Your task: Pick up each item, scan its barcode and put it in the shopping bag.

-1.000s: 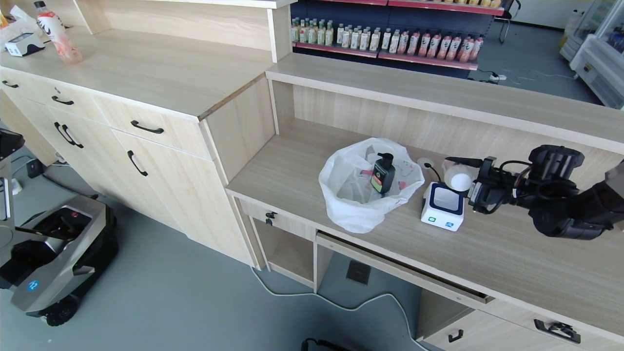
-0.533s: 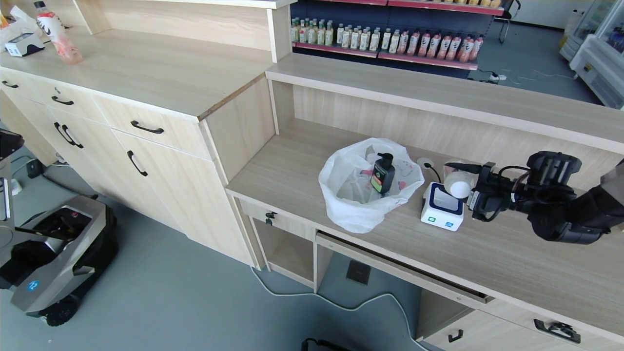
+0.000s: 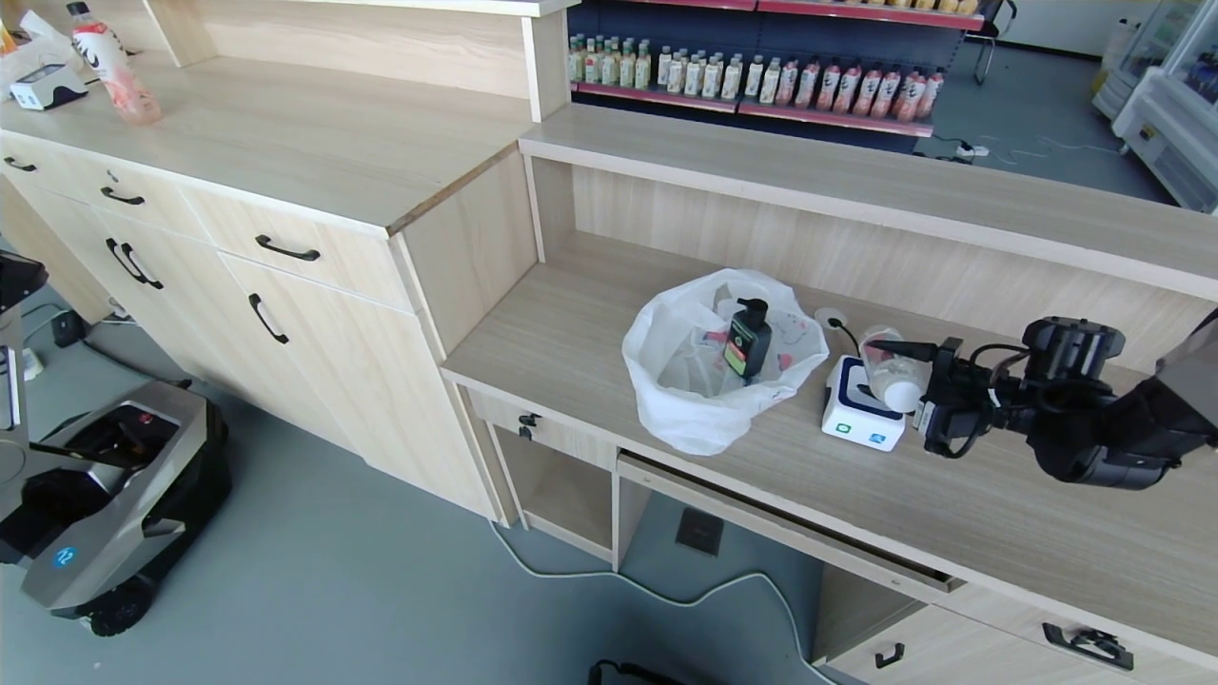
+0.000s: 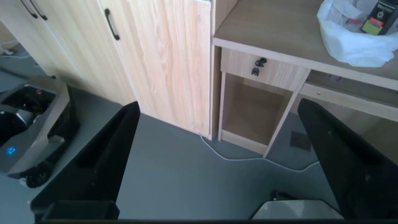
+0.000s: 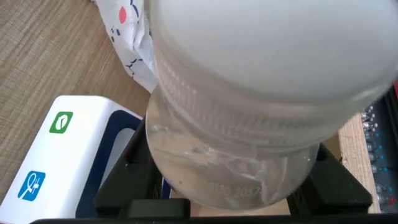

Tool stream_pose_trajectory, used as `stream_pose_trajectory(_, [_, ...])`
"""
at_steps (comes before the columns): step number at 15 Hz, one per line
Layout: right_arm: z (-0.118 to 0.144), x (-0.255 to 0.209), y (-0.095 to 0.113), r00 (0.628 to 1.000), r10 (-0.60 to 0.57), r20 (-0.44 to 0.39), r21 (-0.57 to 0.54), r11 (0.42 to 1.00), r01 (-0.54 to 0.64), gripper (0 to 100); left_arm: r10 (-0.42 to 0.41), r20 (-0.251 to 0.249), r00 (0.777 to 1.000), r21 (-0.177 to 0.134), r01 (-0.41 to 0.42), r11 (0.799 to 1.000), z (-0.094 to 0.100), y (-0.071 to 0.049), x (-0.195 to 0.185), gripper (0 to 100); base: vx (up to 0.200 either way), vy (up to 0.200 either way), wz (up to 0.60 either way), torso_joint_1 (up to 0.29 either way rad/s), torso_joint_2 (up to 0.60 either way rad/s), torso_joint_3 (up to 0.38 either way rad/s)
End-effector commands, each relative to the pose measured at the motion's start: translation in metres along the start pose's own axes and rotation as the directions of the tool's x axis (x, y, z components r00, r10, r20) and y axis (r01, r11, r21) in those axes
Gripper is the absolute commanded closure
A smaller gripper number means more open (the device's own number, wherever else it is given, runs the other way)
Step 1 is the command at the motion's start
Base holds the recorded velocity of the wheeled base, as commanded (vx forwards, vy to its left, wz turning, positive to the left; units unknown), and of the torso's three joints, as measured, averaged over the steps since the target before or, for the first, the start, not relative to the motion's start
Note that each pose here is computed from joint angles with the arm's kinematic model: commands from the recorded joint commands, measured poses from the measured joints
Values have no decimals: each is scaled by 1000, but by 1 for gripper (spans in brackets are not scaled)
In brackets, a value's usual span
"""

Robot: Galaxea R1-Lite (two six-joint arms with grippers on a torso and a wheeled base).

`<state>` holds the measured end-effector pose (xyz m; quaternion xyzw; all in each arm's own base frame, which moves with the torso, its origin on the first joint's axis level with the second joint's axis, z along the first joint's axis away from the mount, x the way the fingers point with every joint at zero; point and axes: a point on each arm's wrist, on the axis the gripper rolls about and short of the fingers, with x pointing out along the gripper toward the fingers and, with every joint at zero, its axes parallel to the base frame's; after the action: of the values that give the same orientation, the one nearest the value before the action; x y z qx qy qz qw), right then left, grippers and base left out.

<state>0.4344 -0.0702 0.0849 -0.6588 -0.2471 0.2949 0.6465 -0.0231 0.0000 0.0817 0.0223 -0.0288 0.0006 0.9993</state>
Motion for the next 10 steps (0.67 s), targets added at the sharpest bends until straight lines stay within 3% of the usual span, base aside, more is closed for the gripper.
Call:
stream_pose_trajectory(1, [1, 2, 2, 1000, 3, 5, 5, 1000, -3, 100, 0, 1, 1000, 0, 0, 1000, 0, 0, 0, 0, 0, 0, 0, 0, 0, 0])
stream_pose_trajectory(10, [6, 5, 8, 999, 11, 40, -33, 999, -10, 100, 0, 1, 1000, 0, 0, 1000, 0, 0, 0, 0, 0, 0, 0, 0, 0, 0])
